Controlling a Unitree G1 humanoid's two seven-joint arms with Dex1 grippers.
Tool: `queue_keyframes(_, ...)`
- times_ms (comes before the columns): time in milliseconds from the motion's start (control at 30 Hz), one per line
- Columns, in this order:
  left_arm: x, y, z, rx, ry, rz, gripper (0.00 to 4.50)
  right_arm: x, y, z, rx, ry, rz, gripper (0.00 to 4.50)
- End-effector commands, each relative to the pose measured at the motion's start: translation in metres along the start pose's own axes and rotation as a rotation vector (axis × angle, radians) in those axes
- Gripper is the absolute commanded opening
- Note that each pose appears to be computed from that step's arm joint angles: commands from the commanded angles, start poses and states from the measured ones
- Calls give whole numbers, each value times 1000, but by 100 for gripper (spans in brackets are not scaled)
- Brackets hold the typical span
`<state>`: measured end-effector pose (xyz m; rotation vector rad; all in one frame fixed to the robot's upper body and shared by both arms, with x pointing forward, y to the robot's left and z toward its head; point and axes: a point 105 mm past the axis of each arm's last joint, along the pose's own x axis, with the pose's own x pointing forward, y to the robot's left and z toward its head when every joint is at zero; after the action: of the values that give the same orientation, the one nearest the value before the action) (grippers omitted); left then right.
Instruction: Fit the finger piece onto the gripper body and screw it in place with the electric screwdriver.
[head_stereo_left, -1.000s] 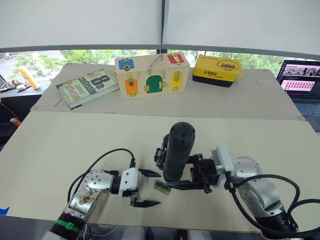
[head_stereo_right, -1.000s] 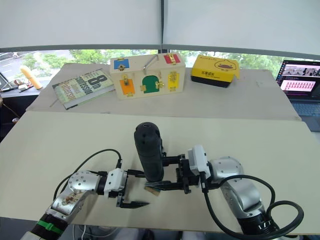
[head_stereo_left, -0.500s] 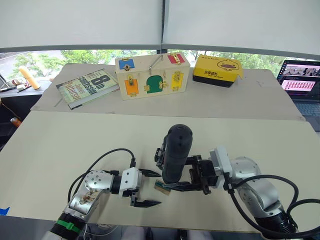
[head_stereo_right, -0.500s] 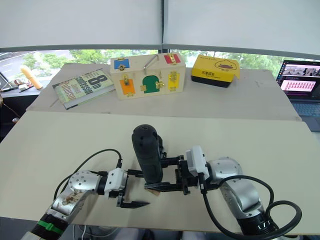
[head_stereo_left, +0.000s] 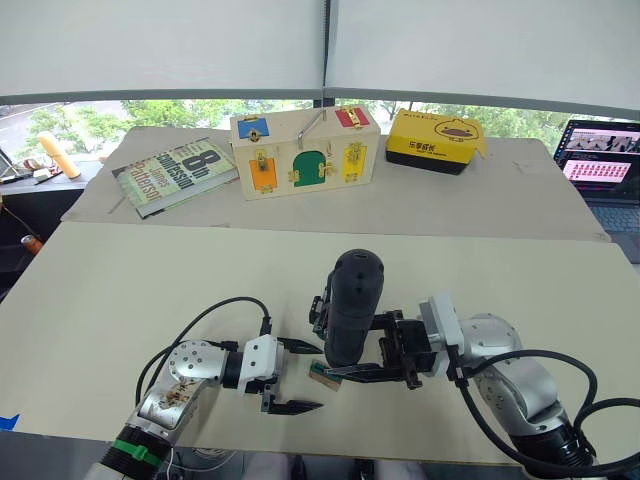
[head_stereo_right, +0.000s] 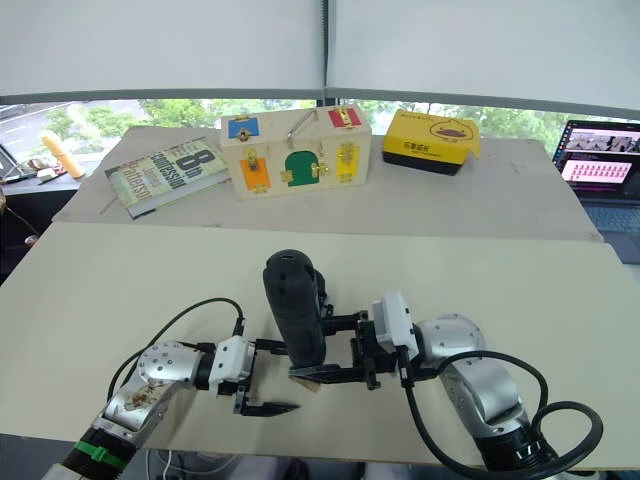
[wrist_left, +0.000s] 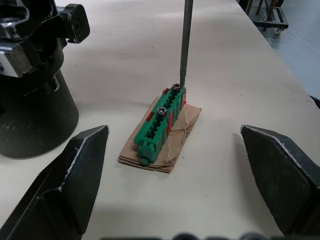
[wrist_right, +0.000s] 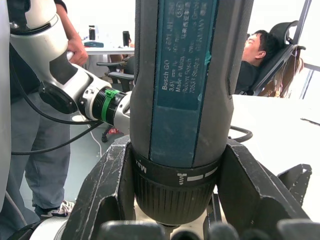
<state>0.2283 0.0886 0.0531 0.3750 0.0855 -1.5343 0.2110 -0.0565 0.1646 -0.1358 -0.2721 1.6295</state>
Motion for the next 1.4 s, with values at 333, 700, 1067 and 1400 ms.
queue_keyframes(333, 8, -12, -14, -57, 30, -31, 450, -1, -1, 20, -77, -52, 6, 190)
queue_keyframes(700, 8, -12, -14, -56, 31, -35, 450, -2, -1, 19, -75, -44, 3, 190)
queue_keyframes(1067, 9, -12, -13, -56, 29, -33, 450, 0, -1, 15, -68, -32, 2, 190)
queue_keyframes(1400, 9, -12, -13, -58, 30, -27, 450, -1, 0, 12, -59, -23, 4, 190)
